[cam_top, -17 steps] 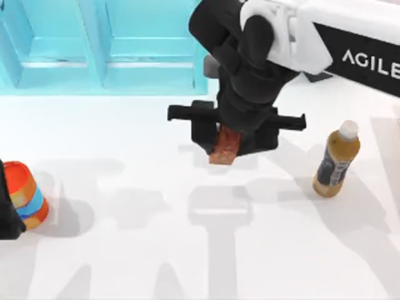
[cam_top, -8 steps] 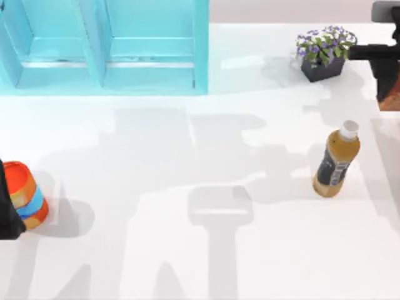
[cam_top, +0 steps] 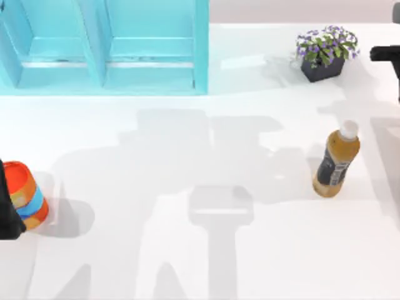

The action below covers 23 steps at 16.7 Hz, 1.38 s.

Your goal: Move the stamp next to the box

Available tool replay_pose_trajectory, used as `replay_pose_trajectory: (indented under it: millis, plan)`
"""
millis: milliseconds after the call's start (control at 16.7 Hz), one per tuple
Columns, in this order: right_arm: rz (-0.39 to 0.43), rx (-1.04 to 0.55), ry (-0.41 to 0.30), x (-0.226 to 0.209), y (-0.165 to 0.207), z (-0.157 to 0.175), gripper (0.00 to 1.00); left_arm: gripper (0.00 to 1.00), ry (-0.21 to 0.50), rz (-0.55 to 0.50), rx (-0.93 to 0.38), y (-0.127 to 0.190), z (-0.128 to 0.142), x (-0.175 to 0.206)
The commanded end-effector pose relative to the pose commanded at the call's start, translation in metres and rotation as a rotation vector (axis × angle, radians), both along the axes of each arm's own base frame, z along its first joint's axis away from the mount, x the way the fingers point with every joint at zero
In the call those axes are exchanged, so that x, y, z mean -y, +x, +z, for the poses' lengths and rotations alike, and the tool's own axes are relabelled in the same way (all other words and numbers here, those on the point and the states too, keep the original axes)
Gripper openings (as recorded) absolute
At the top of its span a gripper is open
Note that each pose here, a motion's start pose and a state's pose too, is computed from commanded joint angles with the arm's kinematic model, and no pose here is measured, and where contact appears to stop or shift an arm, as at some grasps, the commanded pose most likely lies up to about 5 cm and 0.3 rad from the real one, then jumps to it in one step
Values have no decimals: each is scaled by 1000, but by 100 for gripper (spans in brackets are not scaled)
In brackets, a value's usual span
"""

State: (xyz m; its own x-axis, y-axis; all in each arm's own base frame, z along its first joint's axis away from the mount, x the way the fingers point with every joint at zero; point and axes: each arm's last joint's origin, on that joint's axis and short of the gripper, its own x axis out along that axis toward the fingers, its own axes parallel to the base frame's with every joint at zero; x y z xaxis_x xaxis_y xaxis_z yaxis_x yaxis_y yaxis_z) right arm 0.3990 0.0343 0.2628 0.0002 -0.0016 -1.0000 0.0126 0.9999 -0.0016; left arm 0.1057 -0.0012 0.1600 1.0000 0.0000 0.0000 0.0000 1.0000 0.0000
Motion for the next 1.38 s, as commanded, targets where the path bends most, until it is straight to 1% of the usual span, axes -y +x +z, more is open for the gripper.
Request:
replay_pose_trajectory:
  millis: [180,300,420,480,720,780,1020,1380]
  plan:
    - [-74,65,-29,17,3,2,0,100,0,0,0,0,0,0]
    - [-121,111,-47,28,6,-4,0,100,0,0,0,0,0,0]
    - [-136,125,-53,31,7,-16,0,100,0,0,0,0,0,0]
    - [-124,111,-50,28,7,-25,0,100,0,0,0,0,0,0]
    - [-17,20,-6,4,0,-57,0,100,0,0,0,0,0,0]
    - [-1,4,0,1,-1,-62,0,100,0,0,0,0,0,0]
    - [3,0,2,0,-1,-63,0,100,0,0,0,0,0,0]
    - [3,0,2,0,-1,-63,45,100,0,0,0,0,0,0]
